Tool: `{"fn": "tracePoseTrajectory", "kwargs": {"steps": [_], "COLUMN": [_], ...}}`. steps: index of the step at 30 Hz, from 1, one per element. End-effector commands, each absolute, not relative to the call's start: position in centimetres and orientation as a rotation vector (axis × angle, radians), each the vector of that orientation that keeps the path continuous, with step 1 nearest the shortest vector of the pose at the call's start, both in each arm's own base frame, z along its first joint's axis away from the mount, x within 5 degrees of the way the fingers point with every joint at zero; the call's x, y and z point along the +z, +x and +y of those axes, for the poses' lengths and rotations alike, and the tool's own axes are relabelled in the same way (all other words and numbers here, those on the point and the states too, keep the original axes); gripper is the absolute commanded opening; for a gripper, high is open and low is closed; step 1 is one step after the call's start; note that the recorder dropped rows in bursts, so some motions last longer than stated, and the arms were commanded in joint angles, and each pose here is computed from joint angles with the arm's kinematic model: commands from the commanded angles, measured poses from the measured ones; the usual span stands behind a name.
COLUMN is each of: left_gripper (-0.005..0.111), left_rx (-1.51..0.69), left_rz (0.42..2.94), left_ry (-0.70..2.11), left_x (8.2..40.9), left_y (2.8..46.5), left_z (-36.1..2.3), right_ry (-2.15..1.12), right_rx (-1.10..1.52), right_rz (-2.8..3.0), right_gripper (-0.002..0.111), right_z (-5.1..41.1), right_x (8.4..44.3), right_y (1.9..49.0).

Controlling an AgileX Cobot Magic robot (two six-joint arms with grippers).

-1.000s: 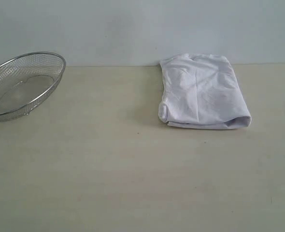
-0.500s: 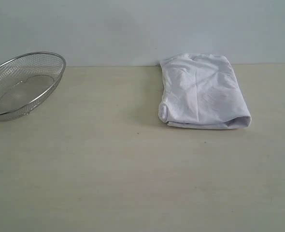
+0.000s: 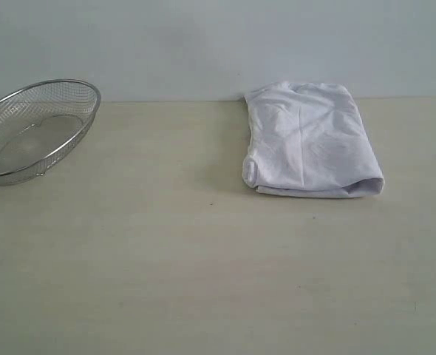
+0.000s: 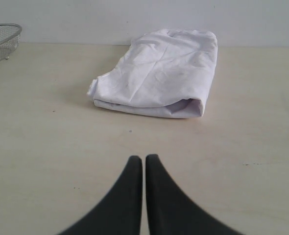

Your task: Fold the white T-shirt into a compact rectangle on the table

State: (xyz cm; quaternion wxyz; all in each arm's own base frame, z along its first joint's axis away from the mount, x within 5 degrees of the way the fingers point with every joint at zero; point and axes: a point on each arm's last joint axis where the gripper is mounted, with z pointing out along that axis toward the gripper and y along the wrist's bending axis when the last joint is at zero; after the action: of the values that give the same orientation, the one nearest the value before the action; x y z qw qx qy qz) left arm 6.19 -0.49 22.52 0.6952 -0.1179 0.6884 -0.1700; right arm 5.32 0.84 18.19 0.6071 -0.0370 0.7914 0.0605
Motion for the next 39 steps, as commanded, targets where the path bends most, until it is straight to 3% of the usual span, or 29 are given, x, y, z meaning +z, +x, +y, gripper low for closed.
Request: {"fn": "tracePoseTrajectory", "kwargs": {"steps": [1,7,18,39], "left_gripper": [0.005,0.005,0.005,0.005], "left_rx": [-0.244,-0.118,-0.097,-0.064], "left_rz": [1.557,1.618,1.776,1.775], "left_ry": [-0.140,-0.022,0.012,0.053], "left_x": [21.0,20.1,18.7,18.7], "left_y": [5.8,5.6,5.4,5.4], "left_z": [-0.4,-0.4,-0.5,-0.5], "right_ry": [-0.081,-0.081,-0.081,-0.081], "right_rx": [0.128,0.128,0.128,0.128], "right_rz": [1.817,1.817,1.817,1.817], "right_gripper": [0.000,0.000,0.000,0.000], "right_z": [0.8,0.8,0.8,0.8], "right_x": [18.3,18.3,18.3,18.3], "right_y": [5.3,5.3,5.3,5.3]}}
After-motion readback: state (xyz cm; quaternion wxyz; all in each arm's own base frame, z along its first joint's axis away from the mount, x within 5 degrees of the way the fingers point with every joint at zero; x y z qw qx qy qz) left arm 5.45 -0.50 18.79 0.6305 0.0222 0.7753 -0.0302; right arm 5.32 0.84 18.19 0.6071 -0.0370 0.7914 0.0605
